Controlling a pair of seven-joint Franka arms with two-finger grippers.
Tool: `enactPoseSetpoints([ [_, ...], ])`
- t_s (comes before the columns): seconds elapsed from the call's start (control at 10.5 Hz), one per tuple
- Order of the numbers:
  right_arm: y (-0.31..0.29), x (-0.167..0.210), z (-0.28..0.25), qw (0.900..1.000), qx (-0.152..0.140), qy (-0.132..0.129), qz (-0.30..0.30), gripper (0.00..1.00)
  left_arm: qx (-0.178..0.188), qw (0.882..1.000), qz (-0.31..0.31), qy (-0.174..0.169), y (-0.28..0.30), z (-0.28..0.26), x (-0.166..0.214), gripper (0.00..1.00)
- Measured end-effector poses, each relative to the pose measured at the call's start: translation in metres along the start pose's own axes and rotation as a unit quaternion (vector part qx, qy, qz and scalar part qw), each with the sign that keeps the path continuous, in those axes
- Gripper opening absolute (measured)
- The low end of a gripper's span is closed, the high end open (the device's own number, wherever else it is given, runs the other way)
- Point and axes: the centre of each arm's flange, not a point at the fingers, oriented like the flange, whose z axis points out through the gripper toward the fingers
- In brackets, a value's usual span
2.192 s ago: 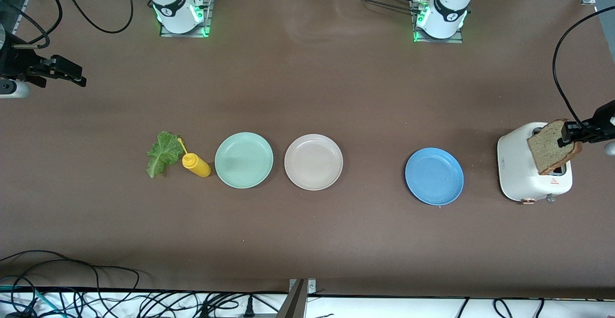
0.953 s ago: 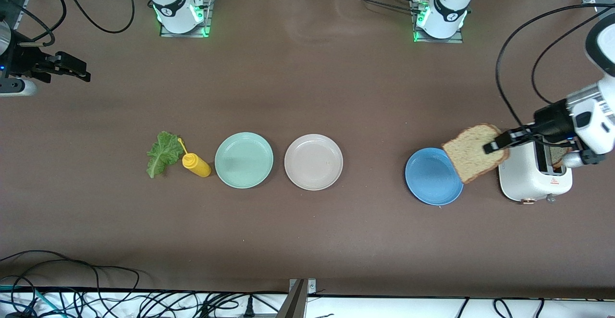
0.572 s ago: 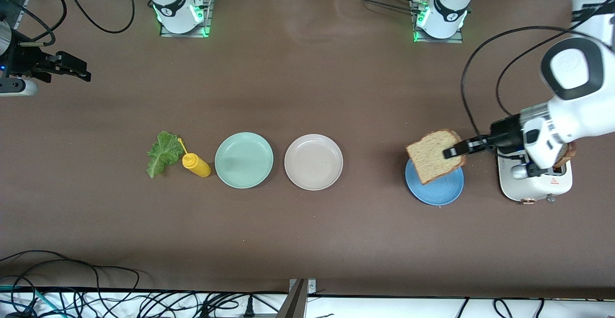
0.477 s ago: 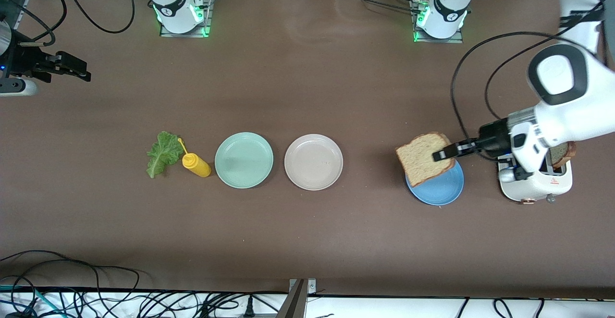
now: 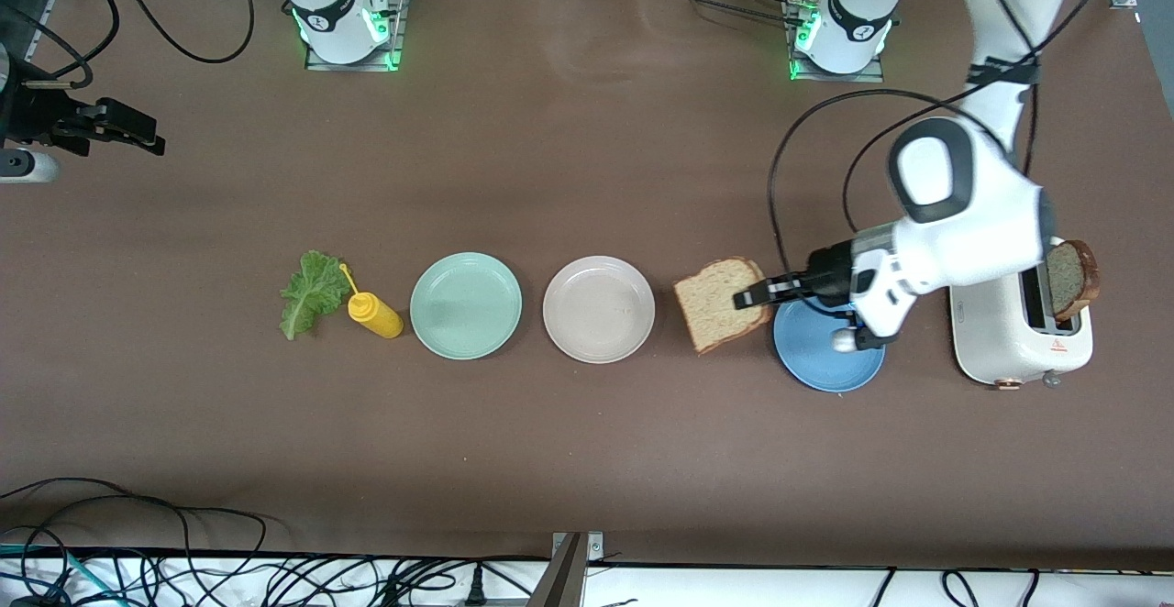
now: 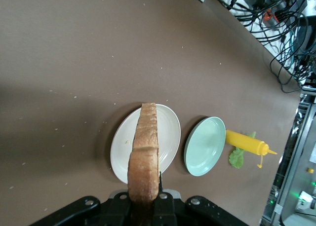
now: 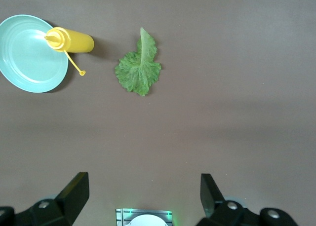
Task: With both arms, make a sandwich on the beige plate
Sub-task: 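Carry the bread slice with the left gripper over the beige plate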
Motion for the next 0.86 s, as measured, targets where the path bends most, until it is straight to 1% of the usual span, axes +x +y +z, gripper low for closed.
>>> enactPoseSetpoints([
  [0.29, 0.0, 0.0, 0.0, 1.0, 0.0, -0.001, 0.0, 1.0, 0.021, 0.999, -0.001, -0.031, -0.008, 0.062, -0.011, 0.1],
  [0.38, 0.0, 0.0, 0.0, 1.0, 0.0, -0.001, 0.0, 1.0, 0.02, 0.999, -0.007, -0.036, -0.009, 0.081, -0.015, 0.1],
  [0.48, 0.0, 0.0, 0.0, 1.0, 0.0, -0.001, 0.0, 1.0, 0.007, 0.999, -0.018, -0.036, -0.006, 0.098, -0.02, 0.1],
  [0.67, 0.0, 0.0, 0.0, 1.0, 0.0, -0.001, 0.0, 1.0, -0.019, 0.999, -0.037, -0.019, 0.003, 0.13, -0.031, 0.1],
  [0.86, 0.0, 0.0, 0.0, 1.0, 0.0, -0.002, 0.0, 1.0, -0.039, 0.998, -0.057, -0.012, 0.009, 0.152, -0.04, 0.1],
])
